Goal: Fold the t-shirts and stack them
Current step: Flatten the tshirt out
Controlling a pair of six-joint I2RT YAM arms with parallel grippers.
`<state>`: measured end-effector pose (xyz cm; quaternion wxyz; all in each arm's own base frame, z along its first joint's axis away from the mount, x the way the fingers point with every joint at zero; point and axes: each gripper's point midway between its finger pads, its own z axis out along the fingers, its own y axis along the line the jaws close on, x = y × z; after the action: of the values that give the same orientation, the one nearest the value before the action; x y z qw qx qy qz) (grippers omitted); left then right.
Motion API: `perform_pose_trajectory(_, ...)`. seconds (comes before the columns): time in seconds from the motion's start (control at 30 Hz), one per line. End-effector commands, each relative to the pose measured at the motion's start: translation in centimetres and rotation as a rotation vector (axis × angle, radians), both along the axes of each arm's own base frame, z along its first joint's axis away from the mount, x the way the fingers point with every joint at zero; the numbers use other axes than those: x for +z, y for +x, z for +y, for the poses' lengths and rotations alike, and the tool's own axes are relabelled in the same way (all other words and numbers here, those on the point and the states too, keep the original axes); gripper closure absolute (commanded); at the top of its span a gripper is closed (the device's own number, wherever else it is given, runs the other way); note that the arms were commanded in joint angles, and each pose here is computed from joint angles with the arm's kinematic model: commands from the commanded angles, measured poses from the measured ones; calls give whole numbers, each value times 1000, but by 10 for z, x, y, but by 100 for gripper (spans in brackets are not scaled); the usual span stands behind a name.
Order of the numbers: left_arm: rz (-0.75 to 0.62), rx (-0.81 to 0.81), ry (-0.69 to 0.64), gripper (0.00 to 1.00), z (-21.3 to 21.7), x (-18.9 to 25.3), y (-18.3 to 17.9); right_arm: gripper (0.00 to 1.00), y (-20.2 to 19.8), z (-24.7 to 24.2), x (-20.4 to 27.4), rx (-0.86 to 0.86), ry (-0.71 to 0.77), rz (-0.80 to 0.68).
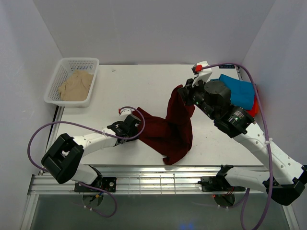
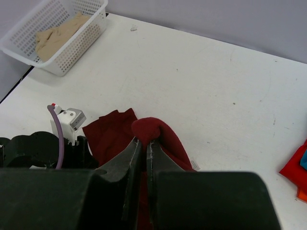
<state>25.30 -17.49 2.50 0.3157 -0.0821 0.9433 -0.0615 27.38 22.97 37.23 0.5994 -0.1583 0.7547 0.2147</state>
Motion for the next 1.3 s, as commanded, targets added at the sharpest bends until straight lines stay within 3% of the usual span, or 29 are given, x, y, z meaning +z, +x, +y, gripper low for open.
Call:
perform_pose_trajectory(0.0,-76,-5,-59,49,-11,18,11,92,-2,3,22,18,71,-54)
perform_pose_trajectory(0.1,-78,1,-44,51,-10,16,14,92,-3,4,22,24,73,-56)
perform_pose_trajectory(0.53,-134,21,-41,98,-9,36,25,92,-4,6,11,31,58,-37)
perform_pose_trajectory(0.7,-222,101,36,100,11,68,38,92,7,-6,4,-51,11,-30)
perform_pose_trajectory(0.9,-449,256,72,100,51,187,98,92,53,-26,0,-162,-48,-9)
perform_pose_trajectory(1.07,-691,370,10,100,100,309,132,92,117,-66,33,-266,-29,-31)
perform_pose_trajectory(1.1,-752,379,-18,100,103,343,138,92,120,-73,71,-278,-5,-93)
perform_pose_trajectory(1.2,-857,363,-41,100,113,402,156,92,149,-92,103,-338,-20,-133)
perform_pose_trajectory(1.23,-880,345,-42,100,117,415,162,92,142,-100,160,-354,27,-245)
perform_pose_trajectory(1.27,-901,344,-47,100,120,429,167,92,158,-99,164,-362,19,-246)
